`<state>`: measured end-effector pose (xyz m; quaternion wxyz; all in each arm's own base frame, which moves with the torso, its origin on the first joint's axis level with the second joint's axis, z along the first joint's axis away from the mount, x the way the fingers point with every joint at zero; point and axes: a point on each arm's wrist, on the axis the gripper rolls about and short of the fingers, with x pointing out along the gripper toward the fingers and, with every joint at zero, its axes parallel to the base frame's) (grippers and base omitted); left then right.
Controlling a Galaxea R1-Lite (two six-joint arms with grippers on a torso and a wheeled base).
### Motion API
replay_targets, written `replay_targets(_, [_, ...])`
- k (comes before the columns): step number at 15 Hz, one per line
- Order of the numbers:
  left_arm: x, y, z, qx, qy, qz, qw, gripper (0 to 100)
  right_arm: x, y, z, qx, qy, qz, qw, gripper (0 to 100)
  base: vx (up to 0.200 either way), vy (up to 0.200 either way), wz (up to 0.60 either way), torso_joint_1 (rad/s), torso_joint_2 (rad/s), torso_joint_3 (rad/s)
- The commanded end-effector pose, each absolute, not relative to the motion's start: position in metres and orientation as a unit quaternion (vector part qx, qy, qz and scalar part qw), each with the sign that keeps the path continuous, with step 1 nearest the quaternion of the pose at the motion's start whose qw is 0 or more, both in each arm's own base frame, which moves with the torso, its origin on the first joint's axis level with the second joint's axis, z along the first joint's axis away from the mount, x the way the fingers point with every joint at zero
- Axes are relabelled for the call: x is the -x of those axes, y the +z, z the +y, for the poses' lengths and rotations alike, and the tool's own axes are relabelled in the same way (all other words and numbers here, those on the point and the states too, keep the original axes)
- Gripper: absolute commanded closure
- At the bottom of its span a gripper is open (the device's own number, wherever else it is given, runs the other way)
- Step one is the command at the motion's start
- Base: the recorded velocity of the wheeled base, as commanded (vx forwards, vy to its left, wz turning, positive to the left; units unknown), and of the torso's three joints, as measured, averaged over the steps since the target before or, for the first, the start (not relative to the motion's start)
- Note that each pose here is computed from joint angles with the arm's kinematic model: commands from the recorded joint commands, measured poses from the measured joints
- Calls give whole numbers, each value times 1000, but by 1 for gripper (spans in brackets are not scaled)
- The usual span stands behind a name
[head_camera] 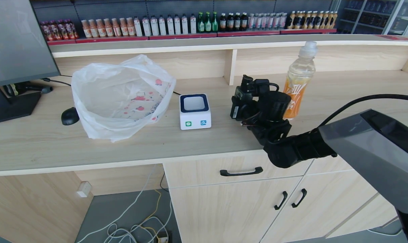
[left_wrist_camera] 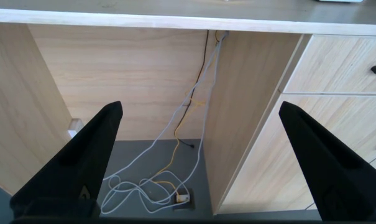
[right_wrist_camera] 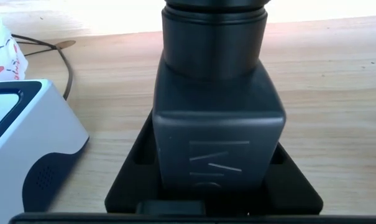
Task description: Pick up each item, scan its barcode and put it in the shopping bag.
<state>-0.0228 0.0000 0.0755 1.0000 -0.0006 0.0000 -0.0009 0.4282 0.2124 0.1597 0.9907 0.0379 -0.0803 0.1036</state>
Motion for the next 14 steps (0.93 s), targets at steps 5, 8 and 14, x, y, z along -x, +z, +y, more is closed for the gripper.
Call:
replay_targets(5, [23, 75, 0, 1, -1, 0, 1000, 0, -423, 174, 209, -44, 104, -93, 989, 100, 0, 0, 0, 0, 0, 0])
replay_targets(8, [23, 75, 0, 1, -1, 0, 1000, 0, -413, 194, 208, -51, 107, -110, 987, 100, 0, 0, 0, 0, 0, 0])
replay_targets(14, [23, 75, 0, 1, 0, 0, 1000, 0, -360, 217, 203, -68, 143, -145, 977, 100, 0, 0, 0, 0, 0, 0])
